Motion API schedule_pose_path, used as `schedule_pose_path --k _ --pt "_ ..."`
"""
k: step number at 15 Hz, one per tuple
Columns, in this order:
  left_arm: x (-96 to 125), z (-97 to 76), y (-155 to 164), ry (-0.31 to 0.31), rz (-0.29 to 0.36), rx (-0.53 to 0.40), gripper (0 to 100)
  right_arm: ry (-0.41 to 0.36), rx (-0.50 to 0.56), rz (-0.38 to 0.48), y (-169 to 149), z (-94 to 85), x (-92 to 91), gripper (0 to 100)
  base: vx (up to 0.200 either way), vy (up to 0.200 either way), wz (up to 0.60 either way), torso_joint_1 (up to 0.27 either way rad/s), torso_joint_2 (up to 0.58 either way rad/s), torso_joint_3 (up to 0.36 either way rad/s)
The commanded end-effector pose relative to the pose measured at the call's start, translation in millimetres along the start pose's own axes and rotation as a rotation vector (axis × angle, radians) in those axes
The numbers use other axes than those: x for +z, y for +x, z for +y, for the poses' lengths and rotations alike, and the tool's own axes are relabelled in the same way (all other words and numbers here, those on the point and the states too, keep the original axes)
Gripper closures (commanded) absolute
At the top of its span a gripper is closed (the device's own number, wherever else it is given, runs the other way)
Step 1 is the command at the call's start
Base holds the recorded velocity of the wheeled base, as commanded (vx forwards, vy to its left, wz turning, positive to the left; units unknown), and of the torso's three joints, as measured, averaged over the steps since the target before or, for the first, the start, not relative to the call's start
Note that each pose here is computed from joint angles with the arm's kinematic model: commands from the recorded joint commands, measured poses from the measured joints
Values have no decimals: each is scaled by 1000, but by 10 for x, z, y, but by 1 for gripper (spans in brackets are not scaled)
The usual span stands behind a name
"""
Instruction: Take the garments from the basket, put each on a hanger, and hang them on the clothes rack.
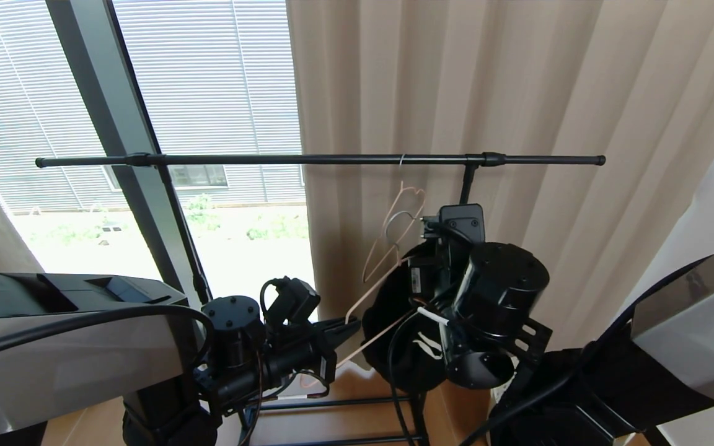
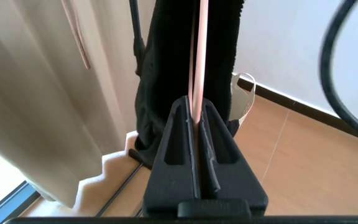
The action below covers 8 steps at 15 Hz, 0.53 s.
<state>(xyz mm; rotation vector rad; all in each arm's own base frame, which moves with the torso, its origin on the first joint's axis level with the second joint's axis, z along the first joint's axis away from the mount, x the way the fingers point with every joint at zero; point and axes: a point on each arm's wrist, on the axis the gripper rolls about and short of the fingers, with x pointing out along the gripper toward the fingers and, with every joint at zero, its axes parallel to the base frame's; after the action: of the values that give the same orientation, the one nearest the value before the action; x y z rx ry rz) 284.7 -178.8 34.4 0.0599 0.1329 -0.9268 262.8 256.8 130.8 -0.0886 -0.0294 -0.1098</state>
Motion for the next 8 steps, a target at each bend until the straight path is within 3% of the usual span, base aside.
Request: schedule_pose_path --k 1,5,6,8 --pt "-9 1 4 -1 1 0 100 7 47 -7 -185 33 65 100 0 0 0 0 0 0" --pt "-6 7 5 0 0 1 100 15 68 -15 -289 3 136 100 0 0 0 0 0 0" --pt "-9 6 2 -1 1 1 100 18 66 -17 -282 -7 146 0 0 0 0 0 0 0" --pt "1 5 0 0 -1 1 100 11 37 -17 -211 -95 160 0 0 0 0 0 0 0"
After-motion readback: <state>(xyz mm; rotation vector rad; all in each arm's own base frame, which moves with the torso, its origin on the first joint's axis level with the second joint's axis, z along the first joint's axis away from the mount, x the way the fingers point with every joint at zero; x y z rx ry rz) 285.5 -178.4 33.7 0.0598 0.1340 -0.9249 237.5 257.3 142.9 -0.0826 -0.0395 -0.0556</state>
